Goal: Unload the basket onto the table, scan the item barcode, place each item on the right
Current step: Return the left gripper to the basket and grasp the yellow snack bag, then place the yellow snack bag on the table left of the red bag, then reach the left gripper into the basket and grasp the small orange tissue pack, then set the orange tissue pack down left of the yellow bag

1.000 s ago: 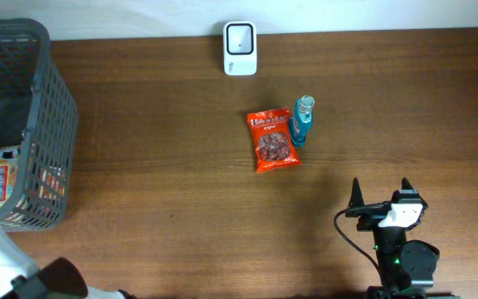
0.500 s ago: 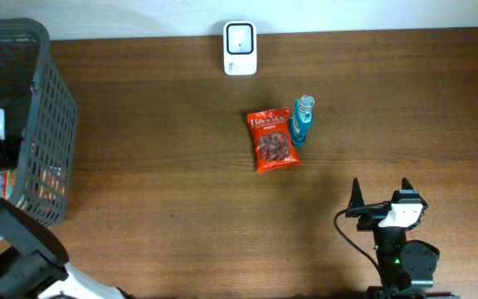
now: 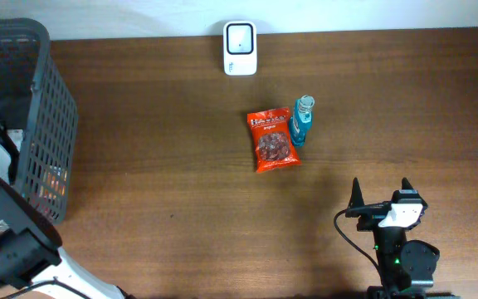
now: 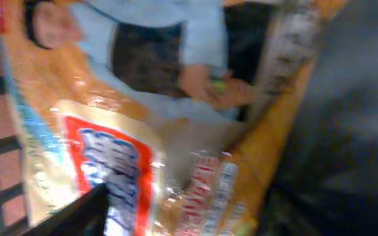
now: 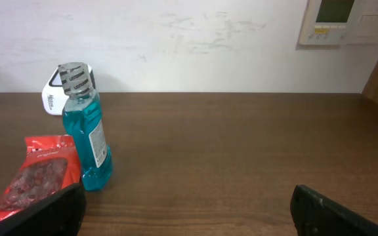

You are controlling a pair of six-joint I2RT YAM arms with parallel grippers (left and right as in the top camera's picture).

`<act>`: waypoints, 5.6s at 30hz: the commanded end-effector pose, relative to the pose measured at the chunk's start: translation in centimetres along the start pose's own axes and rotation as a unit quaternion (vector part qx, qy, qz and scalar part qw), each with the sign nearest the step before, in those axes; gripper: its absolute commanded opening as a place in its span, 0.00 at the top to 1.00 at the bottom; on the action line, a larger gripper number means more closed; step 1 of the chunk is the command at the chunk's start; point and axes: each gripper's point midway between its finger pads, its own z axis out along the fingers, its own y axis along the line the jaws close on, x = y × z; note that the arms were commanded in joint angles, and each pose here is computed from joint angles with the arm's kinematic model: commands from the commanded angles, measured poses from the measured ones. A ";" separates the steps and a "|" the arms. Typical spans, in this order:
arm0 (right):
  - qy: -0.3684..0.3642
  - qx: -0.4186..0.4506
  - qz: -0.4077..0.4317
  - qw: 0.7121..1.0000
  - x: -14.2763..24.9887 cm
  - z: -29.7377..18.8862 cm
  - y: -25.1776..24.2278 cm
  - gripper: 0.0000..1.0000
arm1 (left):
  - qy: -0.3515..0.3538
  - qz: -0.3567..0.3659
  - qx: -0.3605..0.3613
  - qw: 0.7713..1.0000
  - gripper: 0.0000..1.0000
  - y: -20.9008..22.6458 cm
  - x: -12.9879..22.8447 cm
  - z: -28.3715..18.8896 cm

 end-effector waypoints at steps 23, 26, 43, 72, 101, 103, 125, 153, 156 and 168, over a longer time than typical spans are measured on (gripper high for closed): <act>0.003 0.000 -0.003 1.000 0.3 0.0 0.0 0.02 | -0.443 -0.190 0.198 0.854 1.00 5.4 -11.0 -31.5; 0.003 0.000 -0.004 1.000 0.3 0.0 0.0 0.02 | -0.537 -0.169 0.257 0.786 1.00 4.2 -9.5 -41.2; 0.003 0.000 -0.004 1.000 0.3 0.0 0.0 0.02 | -0.246 0.037 0.440 0.863 1.00 -30.4 -2.9 -39.3; 0.003 0.000 -0.004 1.000 0.3 0.0 0.0 0.02 | -0.239 0.109 0.391 0.882 0.37 -41.4 -4.0 -38.7; 0.003 0.000 -0.003 1.000 0.3 0.0 0.0 0.02 | 0.049 -0.115 0.222 0.967 0.21 -1.6 0.1 -7.6; 0.003 0.000 -0.003 1.000 0.3 0.0 0.0 0.02 | 0.083 -0.111 0.242 0.960 0.21 -2.9 1.0 -6.3; 0.003 0.000 -0.004 1.000 0.3 0.0 0.0 0.02 | 0.167 -0.130 0.268 0.940 1.00 -4.6 3.4 -4.6; 0.003 0.000 -0.003 1.000 0.3 0.0 0.0 0.02 | -0.376 -0.101 0.433 0.813 1.00 -7.4 -8.5 -48.2; 0.003 0.000 -0.004 1.000 0.3 0.0 0.0 0.01 | -0.331 0.008 0.465 0.821 1.00 -15.9 -7.5 -49.0; 0.003 0.000 -0.004 1.000 0.3 0.0 0.0 0.02 | 0.012 0.175 0.341 0.924 1.00 -37.9 -0.1 -28.0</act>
